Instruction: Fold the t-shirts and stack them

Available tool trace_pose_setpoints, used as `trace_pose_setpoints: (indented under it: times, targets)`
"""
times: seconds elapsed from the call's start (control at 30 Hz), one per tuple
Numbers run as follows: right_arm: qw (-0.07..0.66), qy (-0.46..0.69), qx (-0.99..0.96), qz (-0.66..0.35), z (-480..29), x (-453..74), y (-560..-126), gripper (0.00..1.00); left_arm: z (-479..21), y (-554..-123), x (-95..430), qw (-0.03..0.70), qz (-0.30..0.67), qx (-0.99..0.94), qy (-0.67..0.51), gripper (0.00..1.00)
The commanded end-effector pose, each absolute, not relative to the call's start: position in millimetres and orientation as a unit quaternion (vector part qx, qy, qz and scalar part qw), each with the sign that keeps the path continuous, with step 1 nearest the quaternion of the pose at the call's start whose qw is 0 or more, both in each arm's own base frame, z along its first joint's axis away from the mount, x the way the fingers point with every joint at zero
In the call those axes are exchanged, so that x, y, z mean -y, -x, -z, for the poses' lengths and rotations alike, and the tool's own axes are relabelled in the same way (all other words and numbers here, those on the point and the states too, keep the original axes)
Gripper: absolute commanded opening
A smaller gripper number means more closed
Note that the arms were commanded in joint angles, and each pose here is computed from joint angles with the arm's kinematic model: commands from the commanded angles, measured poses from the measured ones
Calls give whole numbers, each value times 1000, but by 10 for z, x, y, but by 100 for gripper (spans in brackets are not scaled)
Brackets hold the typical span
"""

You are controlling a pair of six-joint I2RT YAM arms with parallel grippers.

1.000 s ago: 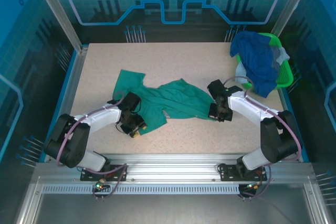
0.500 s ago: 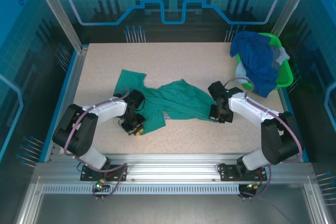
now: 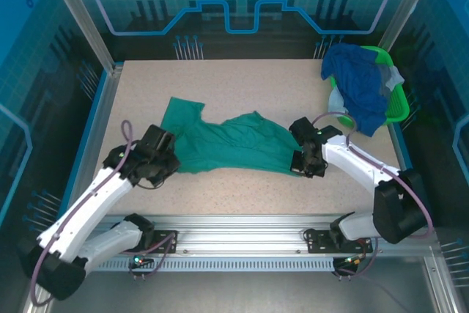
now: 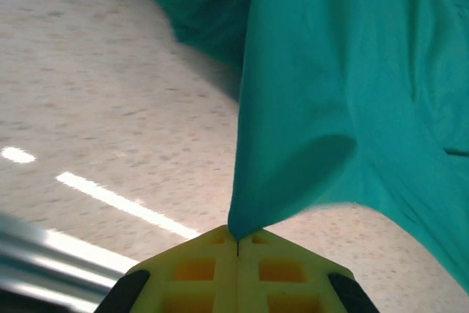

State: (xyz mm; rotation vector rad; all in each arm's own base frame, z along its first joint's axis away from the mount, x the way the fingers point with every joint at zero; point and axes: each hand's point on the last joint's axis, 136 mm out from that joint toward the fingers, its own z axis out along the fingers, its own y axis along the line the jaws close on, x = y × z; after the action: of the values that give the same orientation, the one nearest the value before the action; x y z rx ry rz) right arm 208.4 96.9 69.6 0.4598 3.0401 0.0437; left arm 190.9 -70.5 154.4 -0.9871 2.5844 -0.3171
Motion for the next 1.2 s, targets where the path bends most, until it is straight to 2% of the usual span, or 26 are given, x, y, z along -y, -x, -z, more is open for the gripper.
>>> trace_pose_setpoints:
  times: [0.0, 0.17, 0.3, 0.37, 0.63, 0.9, 1.07, 1.1, 1.17]
  targets:
    - [-32, -158, -987, 7, -553, -895, -1707, 0, -1447, -1585, 353, 169, 28, -913, 370, 0]
    - [-39, -176, -983, 23, -464, -839, -1680, 33, -1311, -1643, 508, 154, 64, -910, 380, 0]
    - [-12, -208, -978, 2, -552, -860, -1726, 43, -1306, -1664, 540, 154, 73, -910, 378, 0]
    - [-24, -224, -974, -22, -499, -946, -1695, 46, -1303, -1660, 557, 152, 76, -912, 374, 0]
    - [-60, -199, -977, -43, -360, -1306, -1595, 51, -1277, -1661, 605, 146, 88, -914, 369, 0]
    - [-83, -187, -978, -44, -162, -1532, -1560, 49, -1238, -1652, 631, 141, 92, -917, 361, 0]
    - [-92, -210, -973, -28, -6, -1536, -1525, 42, -1252, -1673, 658, 145, 101, -918, 355, 0]
    - [-90, -214, -972, -27, 16, -1535, -1540, 39, -1259, -1691, 668, 147, 104, -918, 352, 0]
    - [-79, -222, -972, -28, 41, -1548, -1609, 21, -1287, -1745, 693, 156, 113, -917, 350, 0]
